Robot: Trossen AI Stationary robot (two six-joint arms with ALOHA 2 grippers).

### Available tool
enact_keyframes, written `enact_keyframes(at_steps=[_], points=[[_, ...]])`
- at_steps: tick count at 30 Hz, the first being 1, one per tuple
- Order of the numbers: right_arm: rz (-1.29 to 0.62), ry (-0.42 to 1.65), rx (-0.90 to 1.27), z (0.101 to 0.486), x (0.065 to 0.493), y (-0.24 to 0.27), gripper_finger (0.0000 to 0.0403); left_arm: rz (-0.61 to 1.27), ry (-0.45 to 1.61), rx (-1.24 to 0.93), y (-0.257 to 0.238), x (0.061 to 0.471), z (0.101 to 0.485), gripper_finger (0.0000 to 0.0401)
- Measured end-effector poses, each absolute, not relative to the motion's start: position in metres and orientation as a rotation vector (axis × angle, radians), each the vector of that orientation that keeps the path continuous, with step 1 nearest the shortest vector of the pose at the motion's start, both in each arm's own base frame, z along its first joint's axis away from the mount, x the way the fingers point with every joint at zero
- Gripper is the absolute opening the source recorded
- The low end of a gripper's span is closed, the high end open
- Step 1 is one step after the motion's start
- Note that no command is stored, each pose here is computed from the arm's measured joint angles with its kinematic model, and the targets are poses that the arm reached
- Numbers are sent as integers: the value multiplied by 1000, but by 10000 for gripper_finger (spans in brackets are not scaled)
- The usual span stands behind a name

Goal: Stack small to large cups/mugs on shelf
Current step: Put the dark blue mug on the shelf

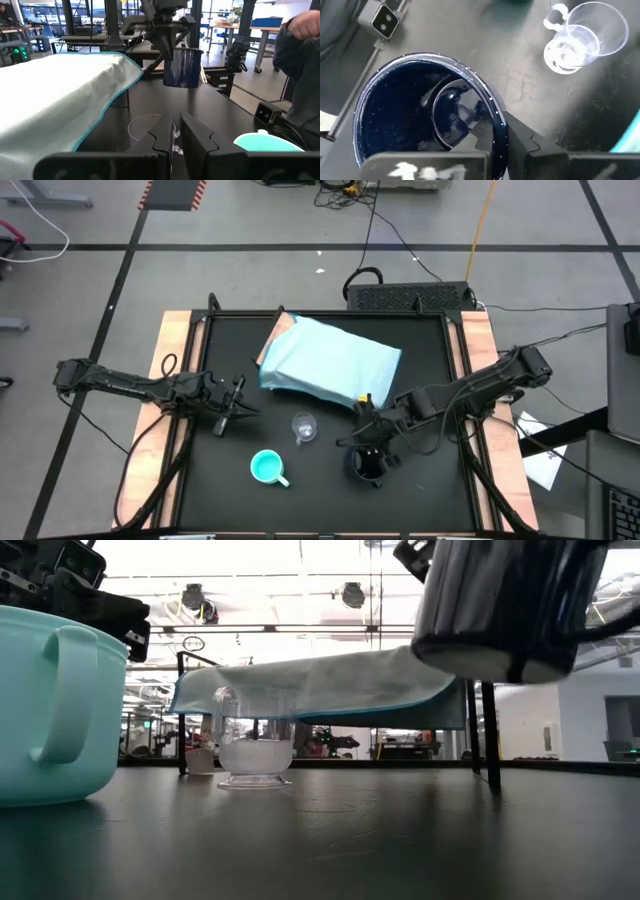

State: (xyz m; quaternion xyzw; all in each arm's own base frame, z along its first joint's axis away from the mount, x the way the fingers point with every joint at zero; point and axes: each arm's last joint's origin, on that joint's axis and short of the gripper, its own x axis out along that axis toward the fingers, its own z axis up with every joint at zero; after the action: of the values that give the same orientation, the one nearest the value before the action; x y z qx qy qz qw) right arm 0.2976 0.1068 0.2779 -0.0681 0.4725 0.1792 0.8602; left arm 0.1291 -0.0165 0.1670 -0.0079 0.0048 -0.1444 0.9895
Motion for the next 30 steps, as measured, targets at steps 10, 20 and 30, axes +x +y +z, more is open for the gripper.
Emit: enact_keyframes(at_steps=[10, 20, 30], points=[[296, 1021, -70, 307, 299, 95, 13, -290, 9, -6, -16, 129, 167, 37], [230, 1037, -32, 322, 301, 75, 13, -289, 10, -6, -16, 129, 167, 37], [218, 1048, -17, 323, 301, 74, 13, -289, 11, -5, -16, 129, 167, 37]])
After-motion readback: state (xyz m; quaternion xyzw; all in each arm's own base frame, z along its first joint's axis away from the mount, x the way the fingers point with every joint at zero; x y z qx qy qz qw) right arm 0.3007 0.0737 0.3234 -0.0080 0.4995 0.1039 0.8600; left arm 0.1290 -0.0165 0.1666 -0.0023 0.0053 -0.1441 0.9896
